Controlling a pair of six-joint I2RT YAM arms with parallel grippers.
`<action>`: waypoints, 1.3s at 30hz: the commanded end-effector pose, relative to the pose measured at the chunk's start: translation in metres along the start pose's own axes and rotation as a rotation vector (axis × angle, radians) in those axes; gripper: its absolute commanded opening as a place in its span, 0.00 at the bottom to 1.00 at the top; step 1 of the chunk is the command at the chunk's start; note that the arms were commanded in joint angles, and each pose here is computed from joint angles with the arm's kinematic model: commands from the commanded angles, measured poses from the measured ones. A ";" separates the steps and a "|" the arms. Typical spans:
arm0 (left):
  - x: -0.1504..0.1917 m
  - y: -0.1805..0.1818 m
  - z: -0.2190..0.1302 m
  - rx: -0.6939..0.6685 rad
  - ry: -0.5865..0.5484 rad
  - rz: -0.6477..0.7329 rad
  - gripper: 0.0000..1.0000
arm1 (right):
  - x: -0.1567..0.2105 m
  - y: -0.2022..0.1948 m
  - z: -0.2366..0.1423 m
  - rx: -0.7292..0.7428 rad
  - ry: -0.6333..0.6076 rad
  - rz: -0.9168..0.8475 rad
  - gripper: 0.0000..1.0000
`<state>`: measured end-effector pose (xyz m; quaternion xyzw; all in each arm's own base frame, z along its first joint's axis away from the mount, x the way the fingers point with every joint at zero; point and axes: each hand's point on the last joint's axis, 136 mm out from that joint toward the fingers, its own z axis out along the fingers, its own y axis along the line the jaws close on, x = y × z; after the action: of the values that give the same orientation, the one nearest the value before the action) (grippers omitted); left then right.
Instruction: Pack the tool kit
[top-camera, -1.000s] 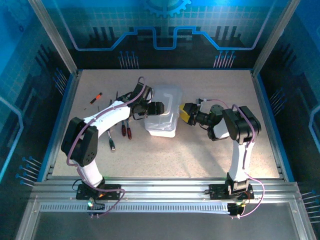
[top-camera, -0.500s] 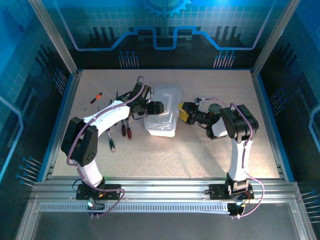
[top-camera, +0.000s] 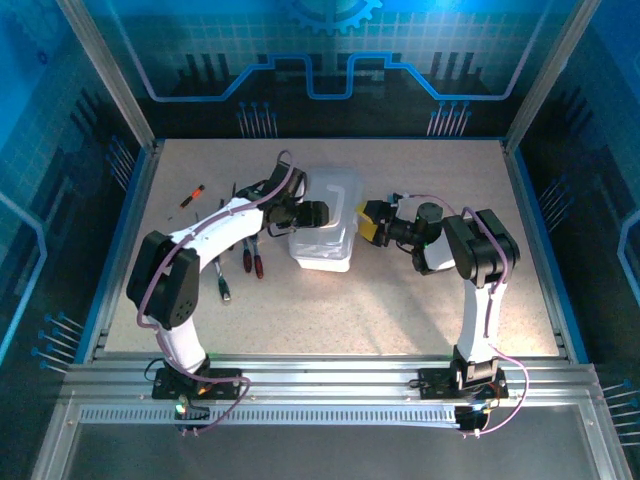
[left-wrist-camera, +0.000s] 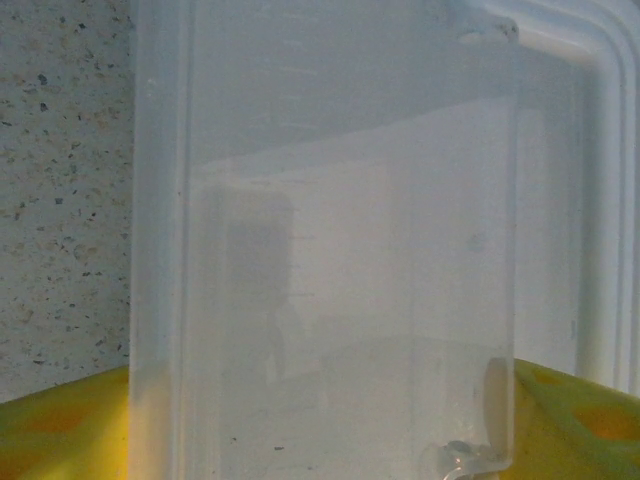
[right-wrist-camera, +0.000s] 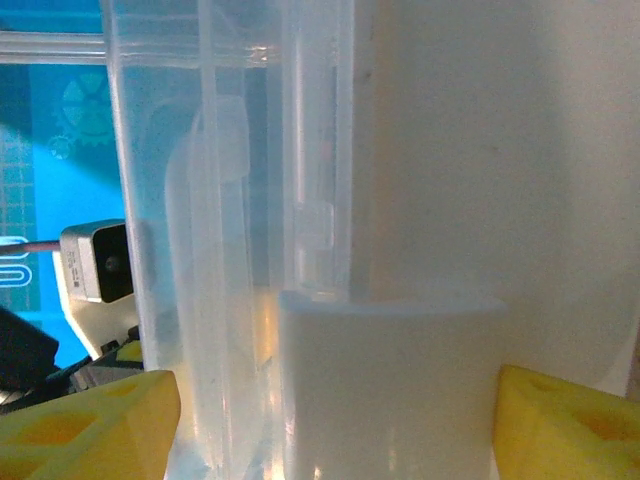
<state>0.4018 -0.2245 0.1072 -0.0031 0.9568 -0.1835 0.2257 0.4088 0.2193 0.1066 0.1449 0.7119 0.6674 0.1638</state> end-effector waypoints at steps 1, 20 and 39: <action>0.121 0.114 0.034 -0.486 0.404 0.009 0.64 | 0.020 0.089 0.000 -0.174 0.112 -0.201 0.77; 0.118 0.102 0.033 -0.516 0.408 0.056 0.61 | -0.020 0.073 -0.083 0.006 -0.134 -0.227 0.64; 0.070 -0.019 -0.001 -0.209 0.306 0.092 0.78 | 0.016 0.063 -0.098 0.369 -0.129 -0.458 0.71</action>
<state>0.3895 -0.2626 0.1202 0.0160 0.9704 -0.1250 0.2061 0.3591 0.1408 0.1765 0.0654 0.8105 0.4835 0.3241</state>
